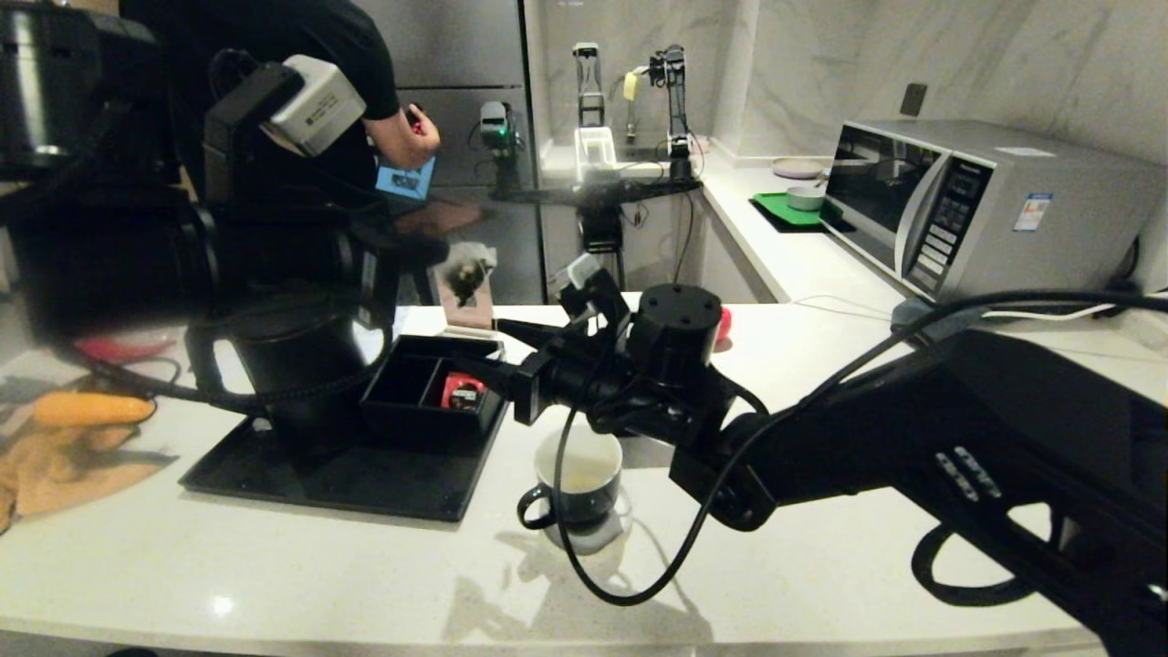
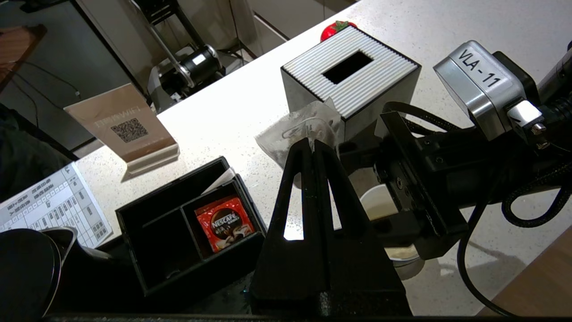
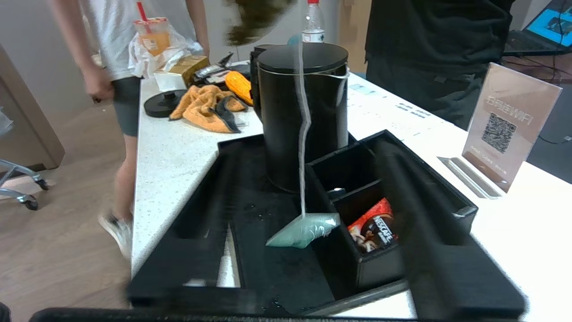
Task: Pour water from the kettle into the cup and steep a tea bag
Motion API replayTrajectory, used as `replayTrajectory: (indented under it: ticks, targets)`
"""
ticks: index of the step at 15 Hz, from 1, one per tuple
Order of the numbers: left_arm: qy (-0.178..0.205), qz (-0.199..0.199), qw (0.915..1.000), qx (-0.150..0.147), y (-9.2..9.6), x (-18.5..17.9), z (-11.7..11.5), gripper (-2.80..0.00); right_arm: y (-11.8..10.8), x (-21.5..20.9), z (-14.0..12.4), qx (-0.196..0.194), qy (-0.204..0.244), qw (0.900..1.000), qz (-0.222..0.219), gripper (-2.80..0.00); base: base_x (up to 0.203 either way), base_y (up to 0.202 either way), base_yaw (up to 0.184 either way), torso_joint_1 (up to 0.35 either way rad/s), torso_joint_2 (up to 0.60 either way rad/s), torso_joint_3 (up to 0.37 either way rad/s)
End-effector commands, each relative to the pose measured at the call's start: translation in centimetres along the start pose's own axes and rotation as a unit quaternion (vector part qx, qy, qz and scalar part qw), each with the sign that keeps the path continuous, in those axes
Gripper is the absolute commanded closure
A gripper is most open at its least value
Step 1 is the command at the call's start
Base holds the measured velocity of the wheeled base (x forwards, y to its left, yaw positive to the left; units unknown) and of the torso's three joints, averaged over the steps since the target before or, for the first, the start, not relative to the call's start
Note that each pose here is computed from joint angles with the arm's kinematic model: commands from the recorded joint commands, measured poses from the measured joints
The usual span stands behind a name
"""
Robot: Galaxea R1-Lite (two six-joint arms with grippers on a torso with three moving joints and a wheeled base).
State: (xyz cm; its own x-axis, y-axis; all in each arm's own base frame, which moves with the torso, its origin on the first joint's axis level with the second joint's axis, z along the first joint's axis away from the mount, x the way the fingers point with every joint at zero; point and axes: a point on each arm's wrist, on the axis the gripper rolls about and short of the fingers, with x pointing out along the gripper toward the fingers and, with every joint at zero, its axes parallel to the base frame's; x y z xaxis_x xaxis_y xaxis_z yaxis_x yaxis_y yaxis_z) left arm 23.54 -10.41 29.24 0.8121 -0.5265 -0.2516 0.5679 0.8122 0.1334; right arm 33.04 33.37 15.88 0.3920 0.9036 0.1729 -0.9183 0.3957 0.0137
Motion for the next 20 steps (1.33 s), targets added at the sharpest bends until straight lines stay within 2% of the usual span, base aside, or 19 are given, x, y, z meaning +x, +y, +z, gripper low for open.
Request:
replayTrajectory:
  ticks: [1,19,20]
  targets:
    - [-0.002,-0.001,1.0,0.001,-0.05,-0.05,0.05,0.0,0.1,-0.07,0.42,-0.002,-0.005,1.0,0.002,0.0,0.0,0.0,0.0,0.0,0.0,0.0]
    - [0.0,-0.001,1.0,0.001,-0.05,-0.22,-0.03,0.0,0.34,-0.19,0.86,-0.002,-0.007,1.0,0.004,0.0,0.0,0.0,0.0,0.0,0.0,0.0]
    - [0.001,0.0,1.0,0.001,-0.02,-0.24,-0.04,-1.93,0.34,-0.18,0.91,-0.002,-0.008,1.0,0.004,0.0,0.0,0.0,0.0,0.0,0.0,0.0]
